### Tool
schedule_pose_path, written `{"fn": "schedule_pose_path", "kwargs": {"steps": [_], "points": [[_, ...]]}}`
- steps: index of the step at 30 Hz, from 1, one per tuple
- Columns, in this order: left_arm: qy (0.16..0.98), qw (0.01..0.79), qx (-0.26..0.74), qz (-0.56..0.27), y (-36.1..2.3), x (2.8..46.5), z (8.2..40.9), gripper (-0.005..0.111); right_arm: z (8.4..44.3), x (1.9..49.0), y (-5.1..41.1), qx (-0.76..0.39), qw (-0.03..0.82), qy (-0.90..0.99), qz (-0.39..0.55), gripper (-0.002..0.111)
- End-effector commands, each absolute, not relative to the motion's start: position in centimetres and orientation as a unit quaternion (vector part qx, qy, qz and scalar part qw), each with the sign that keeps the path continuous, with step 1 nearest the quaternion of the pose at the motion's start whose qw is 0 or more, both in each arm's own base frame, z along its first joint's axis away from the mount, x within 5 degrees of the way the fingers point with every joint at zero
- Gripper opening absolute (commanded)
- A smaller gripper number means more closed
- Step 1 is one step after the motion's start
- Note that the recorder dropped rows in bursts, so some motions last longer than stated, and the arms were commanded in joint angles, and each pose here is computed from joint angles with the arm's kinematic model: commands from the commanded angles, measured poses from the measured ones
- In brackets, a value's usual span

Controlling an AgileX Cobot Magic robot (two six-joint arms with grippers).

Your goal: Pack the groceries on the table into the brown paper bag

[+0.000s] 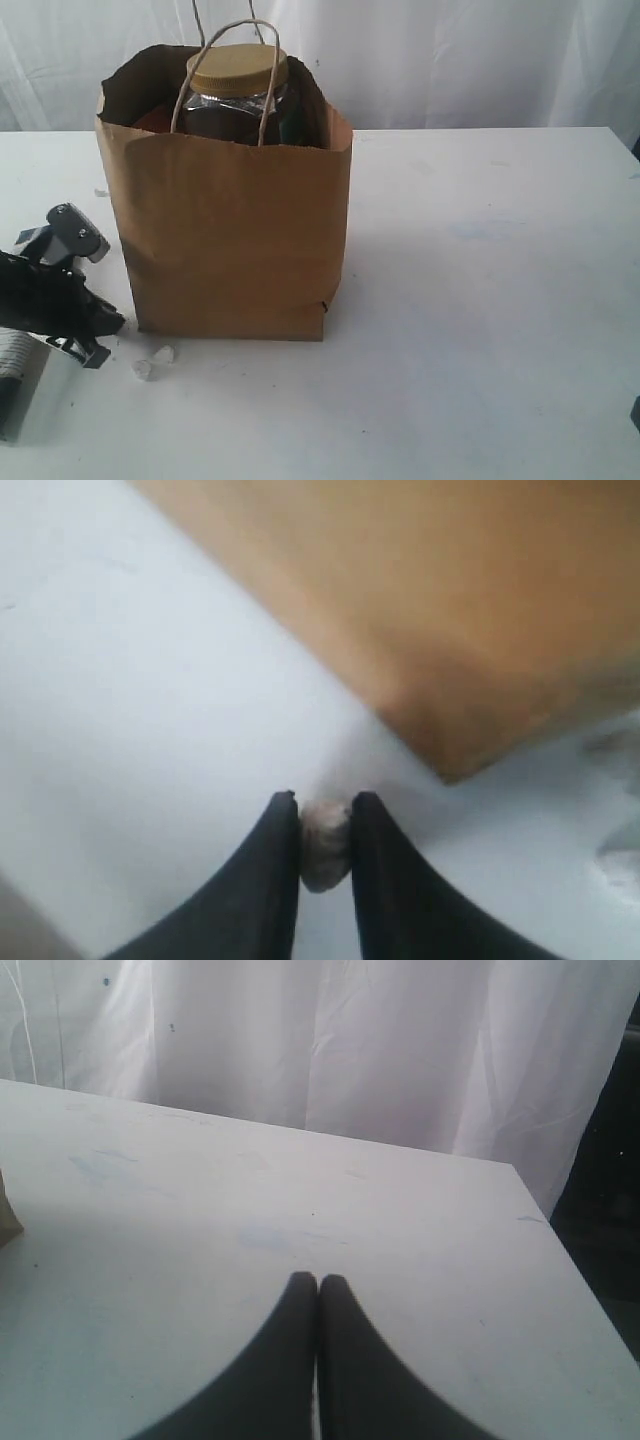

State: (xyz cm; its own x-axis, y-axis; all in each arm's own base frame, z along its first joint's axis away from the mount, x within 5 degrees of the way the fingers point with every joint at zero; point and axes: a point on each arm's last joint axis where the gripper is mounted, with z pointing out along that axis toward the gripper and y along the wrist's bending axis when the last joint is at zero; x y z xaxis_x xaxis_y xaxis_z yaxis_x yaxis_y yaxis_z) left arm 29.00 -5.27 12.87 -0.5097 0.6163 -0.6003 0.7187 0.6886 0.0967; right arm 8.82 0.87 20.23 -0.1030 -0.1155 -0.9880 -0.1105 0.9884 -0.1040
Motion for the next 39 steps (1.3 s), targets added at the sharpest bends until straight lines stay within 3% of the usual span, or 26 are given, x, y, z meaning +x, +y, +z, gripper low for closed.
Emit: {"fn": "schedule_pose_path", "kwargs": {"steps": [1, 9, 16, 25, 29, 39], "points": [[0.881, 0.345, 0.314, -0.079, -5.0, 28.9, 15.1, 0.0, 20.2, 8.8, 0.9, -0.079, 0.665, 0.743, -0.004, 0.0], [0.858, 0.443, 0.234, -0.116, -5.2, 27.2, 22.2, 0.0, 20.2, 8.8, 0.9, -0.079, 0.665, 0.743, -0.004, 0.0], [0.785, 0.531, 0.222, -0.23, -6.6, 22.9, 29.5, 0.0, 20.2, 8.8, 0.9, -0.079, 0.665, 0.743, -0.004, 0.0], [0.649, 0.62, 0.284, -0.337, -8.3, 20.4, 38.5, 0.0, 20.2, 8.8, 0.9, -0.078, 0.665, 0.743, -0.004, 0.0], [0.648, 0.621, 0.299, -0.325, -8.4, 22.3, 38.4, 0.0, 20.2, 8.8, 0.9, -0.078, 0.665, 0.743, -0.004, 0.0], [0.648, 0.579, 0.354, -0.345, -9.3, 25.5, 34.6, 0.0, 20.2, 8.8, 0.9, -0.078, 0.665, 0.743, -0.004, 0.0]]}}
